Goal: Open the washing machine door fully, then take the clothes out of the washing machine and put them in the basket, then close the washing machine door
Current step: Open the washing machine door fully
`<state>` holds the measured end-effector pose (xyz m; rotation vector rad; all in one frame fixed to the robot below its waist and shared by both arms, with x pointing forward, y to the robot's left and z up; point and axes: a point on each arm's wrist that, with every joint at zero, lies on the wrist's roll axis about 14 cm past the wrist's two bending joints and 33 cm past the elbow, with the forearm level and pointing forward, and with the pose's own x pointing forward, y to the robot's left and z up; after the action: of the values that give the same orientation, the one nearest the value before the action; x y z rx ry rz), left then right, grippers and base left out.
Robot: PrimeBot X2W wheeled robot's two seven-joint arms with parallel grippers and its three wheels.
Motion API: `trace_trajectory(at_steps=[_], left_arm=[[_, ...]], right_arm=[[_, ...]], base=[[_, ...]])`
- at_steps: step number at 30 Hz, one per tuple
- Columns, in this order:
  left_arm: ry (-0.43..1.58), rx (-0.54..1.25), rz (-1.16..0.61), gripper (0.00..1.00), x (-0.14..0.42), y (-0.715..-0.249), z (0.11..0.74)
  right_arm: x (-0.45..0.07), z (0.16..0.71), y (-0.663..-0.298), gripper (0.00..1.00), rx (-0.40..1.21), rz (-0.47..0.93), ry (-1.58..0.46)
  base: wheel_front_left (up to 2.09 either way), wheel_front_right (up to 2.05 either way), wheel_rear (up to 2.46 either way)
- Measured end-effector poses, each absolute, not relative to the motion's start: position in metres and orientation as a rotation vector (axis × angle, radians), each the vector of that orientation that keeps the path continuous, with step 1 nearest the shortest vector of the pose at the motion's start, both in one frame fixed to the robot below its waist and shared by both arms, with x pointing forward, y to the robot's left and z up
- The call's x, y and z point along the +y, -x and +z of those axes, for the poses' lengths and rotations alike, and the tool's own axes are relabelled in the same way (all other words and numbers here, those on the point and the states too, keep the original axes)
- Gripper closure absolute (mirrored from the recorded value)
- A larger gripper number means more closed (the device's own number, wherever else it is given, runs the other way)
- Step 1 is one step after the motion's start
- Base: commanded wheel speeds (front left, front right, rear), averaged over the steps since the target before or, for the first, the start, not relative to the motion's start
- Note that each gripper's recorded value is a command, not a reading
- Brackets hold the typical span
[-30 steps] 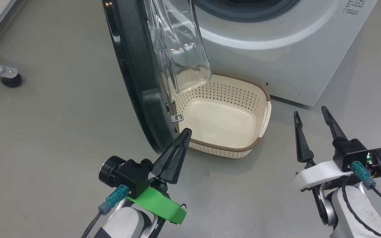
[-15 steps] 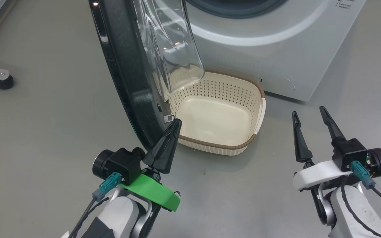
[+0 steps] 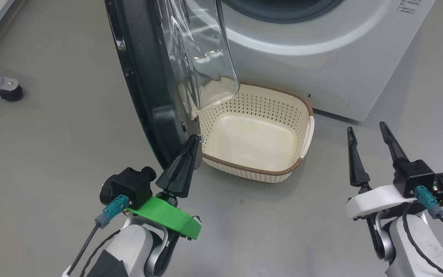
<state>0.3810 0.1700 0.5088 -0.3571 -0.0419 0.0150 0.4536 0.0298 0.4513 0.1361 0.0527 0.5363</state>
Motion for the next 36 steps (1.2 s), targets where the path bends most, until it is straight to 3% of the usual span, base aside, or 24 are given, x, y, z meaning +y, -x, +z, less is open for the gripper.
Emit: trace_trajectory(at_steps=[19,36], left_arm=[[0.342,-0.066,0.373,1.0,0.27,-0.353,0.502],[0.308,-0.037,0.66,1.0,0.362,-0.325,0.483]], right_arm=[[0.043,0.46,-0.448,0.0,0.038,0.577,-0.147],[0.024,0.445,-0.451,0.0,0.07,0.527,-0.15]], base=[[0.0,0.0,0.0],[0.0,0.0,0.0]])
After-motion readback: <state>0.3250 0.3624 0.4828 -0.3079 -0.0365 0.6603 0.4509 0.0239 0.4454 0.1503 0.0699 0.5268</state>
